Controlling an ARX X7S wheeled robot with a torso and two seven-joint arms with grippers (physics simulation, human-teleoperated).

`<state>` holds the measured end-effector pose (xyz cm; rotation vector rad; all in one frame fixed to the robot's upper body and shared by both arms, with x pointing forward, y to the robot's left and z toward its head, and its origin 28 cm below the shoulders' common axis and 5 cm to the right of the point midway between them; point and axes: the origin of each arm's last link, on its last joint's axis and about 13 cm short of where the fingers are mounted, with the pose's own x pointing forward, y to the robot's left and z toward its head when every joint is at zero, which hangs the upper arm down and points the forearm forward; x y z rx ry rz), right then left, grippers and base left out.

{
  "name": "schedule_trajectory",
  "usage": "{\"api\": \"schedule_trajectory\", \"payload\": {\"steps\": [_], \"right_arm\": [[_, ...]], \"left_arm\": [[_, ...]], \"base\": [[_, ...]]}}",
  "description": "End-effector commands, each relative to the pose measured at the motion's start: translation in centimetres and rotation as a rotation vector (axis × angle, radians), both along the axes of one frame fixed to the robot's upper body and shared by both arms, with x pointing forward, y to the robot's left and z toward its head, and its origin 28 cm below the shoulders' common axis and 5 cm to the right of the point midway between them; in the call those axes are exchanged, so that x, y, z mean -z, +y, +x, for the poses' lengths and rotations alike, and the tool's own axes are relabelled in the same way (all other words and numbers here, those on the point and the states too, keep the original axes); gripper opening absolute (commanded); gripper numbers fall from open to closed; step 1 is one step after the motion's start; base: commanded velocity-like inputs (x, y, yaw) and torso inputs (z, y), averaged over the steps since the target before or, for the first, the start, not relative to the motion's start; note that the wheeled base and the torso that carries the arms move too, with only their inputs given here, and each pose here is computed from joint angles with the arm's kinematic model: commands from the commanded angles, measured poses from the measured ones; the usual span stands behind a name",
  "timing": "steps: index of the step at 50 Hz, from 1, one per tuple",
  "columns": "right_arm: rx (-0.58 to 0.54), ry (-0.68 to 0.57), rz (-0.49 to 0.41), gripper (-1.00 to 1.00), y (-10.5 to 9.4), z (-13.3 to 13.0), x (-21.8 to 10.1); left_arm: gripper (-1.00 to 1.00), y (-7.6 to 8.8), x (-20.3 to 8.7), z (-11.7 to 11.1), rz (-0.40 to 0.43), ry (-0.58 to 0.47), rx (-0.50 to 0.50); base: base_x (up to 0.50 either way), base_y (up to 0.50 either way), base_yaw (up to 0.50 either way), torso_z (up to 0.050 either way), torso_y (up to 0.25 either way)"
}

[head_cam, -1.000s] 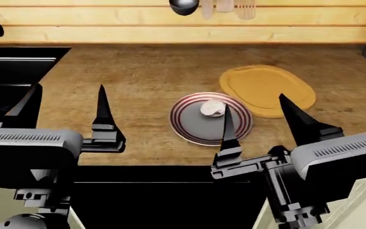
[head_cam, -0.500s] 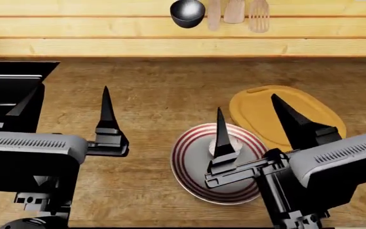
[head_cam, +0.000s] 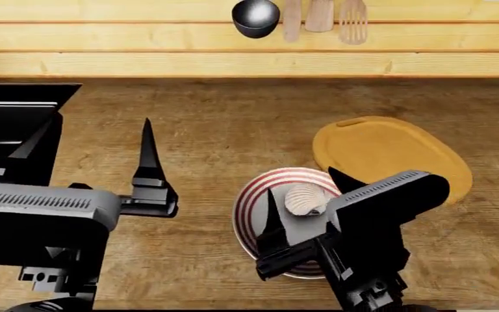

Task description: Pick the scallop from the plate and place it on the cutting board. Then pick the condiment bottle from the cabinet and place it next to the cutting board.

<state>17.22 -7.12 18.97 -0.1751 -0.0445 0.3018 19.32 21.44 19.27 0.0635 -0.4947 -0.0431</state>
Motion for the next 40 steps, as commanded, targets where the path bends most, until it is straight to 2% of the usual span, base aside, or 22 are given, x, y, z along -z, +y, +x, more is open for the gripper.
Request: {"api": "schedule_trajectory", "payload": {"steps": [1, 6, 15, 40], "right_arm": [[0.068, 0.075, -0.003, 1.00, -0.9, 1.5, 0.1], [0.083, 0.126, 0.021, 1.00, -1.3, 3.0, 0.4], [0.105, 0.214, 0.011, 1.00, -1.7, 4.6, 1.9], [0.114, 0.298, 0.012, 1.00, -1.8, 6.0, 4.2]], "left_arm": [[1.00, 0.0, 0.0, -0.1, 0.001, -0.008, 0.008], [1.00, 0.0, 0.0, -0.1, 0.002, -0.011, 0.014], [1.00, -0.1, -0.1, -0.2, 0.002, -0.014, 0.023], [1.00, -0.1, -0.1, -0.2, 0.006, -0.012, 0.025]], "base": [[0.00, 0.00, 0.00, 0.000, 0.000], [0.00, 0.00, 0.00, 0.000, 0.000], [0.00, 0.00, 0.00, 0.000, 0.000], [0.00, 0.00, 0.00, 0.000, 0.000]]}}
